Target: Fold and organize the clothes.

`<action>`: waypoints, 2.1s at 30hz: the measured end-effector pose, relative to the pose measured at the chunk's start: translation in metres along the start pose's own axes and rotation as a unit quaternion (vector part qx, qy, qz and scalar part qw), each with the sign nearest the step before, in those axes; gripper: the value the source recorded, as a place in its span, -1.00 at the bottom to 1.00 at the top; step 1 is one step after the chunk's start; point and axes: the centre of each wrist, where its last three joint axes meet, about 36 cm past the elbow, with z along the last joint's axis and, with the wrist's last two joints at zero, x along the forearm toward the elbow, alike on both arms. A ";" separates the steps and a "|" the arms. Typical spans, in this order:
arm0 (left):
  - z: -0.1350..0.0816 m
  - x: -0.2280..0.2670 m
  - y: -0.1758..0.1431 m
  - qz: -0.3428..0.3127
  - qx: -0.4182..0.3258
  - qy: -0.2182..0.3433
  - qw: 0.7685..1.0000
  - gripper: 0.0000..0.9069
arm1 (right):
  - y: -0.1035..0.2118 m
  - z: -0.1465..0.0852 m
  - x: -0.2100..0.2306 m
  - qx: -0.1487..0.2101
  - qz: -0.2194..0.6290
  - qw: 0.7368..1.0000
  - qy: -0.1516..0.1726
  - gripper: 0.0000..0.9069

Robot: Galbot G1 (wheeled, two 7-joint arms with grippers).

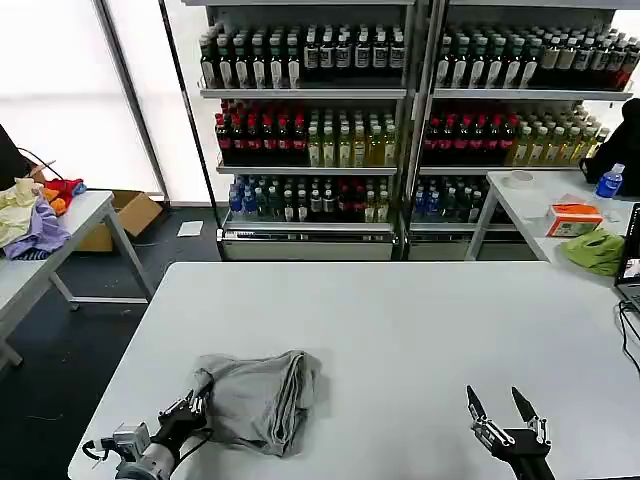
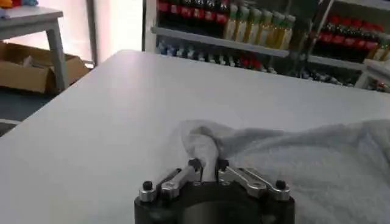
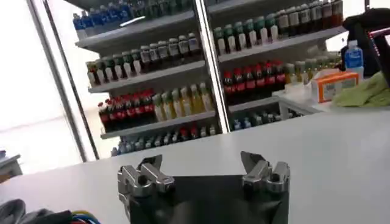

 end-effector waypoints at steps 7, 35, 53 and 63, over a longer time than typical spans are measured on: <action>-0.008 0.001 0.008 -0.006 0.019 -0.016 1.000 -1.00 | 0.000 -0.001 -0.001 0.001 -0.001 1.000 -0.003 1.00; -0.136 0.096 0.060 -0.075 0.005 -0.160 0.984 -0.98 | -0.008 -0.009 -0.008 0.001 0.011 1.000 -0.022 1.00; -0.010 -0.028 -0.131 0.085 0.033 0.008 0.996 0.40 | 0.010 -0.020 0.000 -0.005 0.023 1.000 -0.007 1.00; -0.026 -0.050 -0.184 0.151 0.074 0.040 0.985 1.00 | 0.031 -0.014 -0.018 -0.010 0.009 0.998 0.067 1.00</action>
